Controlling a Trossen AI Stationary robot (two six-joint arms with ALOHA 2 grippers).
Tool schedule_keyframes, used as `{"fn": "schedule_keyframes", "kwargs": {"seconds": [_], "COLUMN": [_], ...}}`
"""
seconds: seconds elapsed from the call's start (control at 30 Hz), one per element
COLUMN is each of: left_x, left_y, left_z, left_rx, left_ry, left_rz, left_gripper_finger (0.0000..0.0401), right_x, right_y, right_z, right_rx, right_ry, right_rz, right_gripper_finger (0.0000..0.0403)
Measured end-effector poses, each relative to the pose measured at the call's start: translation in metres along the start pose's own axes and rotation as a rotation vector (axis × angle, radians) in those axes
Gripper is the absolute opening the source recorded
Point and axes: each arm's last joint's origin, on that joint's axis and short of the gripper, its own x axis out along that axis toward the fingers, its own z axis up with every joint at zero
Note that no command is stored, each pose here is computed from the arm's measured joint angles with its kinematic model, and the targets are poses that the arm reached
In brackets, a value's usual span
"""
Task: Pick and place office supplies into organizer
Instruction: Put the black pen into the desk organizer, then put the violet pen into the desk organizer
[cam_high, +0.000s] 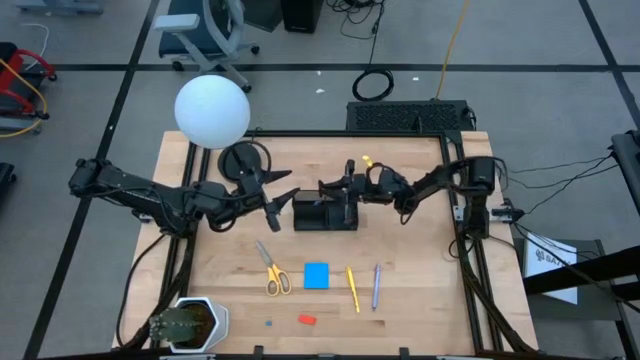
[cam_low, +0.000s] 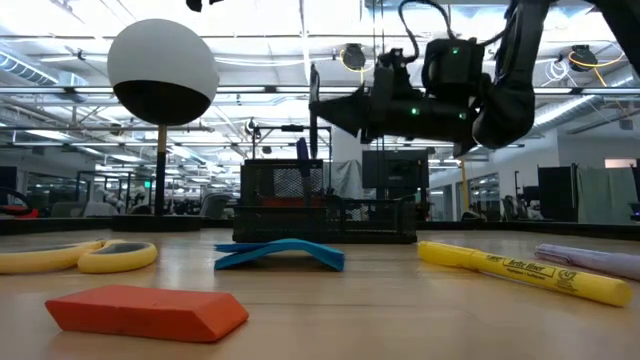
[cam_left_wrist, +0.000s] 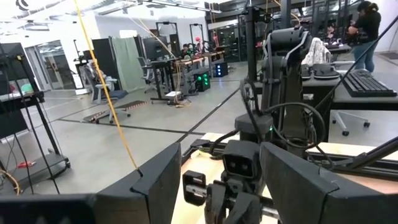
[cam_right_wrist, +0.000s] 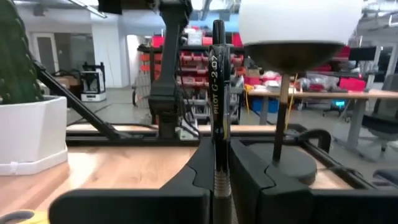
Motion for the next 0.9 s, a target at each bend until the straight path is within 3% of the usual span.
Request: {"fn": "schedule_keyframes", "kwargs": {"seconds": [0.4, 0.7, 0.9], "left_x": [0.0, 0.0, 0.0], "left_y": [0.0, 0.0, -0.0001], "left_z": [-0.0001, -0.0002, -0.0009], "left_rx": [0.0, -0.002, 0.003], "left_ry": [0.001, 0.002, 0.008], "left_rz": [0.0, 0.0, -0.001], "left_gripper_finger": [0.0223, 0.0223, 0.0223], "right_x": [0.0, -0.0002, -0.0002], "right_y": [-0.0001, -0.002, -0.0018], "right_z": [-0.0017, -0.0019, -0.0001], "right_rx": [-0.028, -0.03, -0.061], "right_ry": [0.01, 0.012, -0.005], "right_rz": [-0.002, -0.061, -0.061], "right_gripper_finger": [0.0021, 0.0133, 0.0158]}}
